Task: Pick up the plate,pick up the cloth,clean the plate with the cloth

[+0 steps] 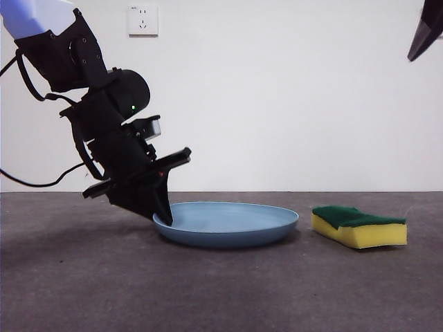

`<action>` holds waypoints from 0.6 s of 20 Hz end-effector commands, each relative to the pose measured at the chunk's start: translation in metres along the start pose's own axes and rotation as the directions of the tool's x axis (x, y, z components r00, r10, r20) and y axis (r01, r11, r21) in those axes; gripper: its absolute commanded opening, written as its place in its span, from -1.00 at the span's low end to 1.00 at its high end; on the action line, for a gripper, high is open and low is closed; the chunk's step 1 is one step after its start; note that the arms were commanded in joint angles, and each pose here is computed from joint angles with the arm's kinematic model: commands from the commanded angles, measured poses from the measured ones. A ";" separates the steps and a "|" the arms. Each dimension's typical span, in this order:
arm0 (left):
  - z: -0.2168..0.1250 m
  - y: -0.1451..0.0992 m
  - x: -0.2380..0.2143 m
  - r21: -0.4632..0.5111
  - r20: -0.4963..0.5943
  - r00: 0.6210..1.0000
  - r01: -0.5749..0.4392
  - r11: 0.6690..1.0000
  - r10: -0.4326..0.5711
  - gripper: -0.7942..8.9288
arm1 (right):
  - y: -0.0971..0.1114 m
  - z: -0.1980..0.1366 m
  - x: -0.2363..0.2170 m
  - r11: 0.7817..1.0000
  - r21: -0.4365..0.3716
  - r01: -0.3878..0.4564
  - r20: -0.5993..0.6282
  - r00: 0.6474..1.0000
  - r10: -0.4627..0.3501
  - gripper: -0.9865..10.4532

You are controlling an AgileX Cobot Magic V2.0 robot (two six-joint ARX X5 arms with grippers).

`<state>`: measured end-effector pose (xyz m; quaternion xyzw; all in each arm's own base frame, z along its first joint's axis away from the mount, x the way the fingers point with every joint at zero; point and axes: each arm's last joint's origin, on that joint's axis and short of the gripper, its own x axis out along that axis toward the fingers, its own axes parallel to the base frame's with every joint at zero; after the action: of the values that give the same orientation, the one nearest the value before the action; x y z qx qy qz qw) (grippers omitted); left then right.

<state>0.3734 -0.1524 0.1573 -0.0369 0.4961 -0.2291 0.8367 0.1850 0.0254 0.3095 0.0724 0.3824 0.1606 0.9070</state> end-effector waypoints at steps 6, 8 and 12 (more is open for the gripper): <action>0.009 -0.024 -0.104 0.163 0.129 0.982 -0.161 0.973 0.141 -0.85 | 0.008 0.019 0.051 0.991 -0.130 -0.019 -0.098 0.995 0.006 -0.23; 0.007 -0.032 -0.144 0.180 0.200 0.961 -0.229 0.957 0.192 -0.85 | 0.012 0.028 0.074 0.981 -0.193 0.018 -0.151 0.987 -0.047 -0.23; -0.011 -0.046 -0.217 0.176 0.310 0.924 -0.286 0.942 0.223 -0.85 | 0.014 0.037 0.129 0.966 -0.256 0.046 -0.252 0.961 -0.112 -0.24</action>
<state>0.2621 -0.1012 0.3430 0.0820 0.3417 -0.1605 0.9224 0.2913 0.0818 0.2575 -0.0685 0.4722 0.1769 0.8608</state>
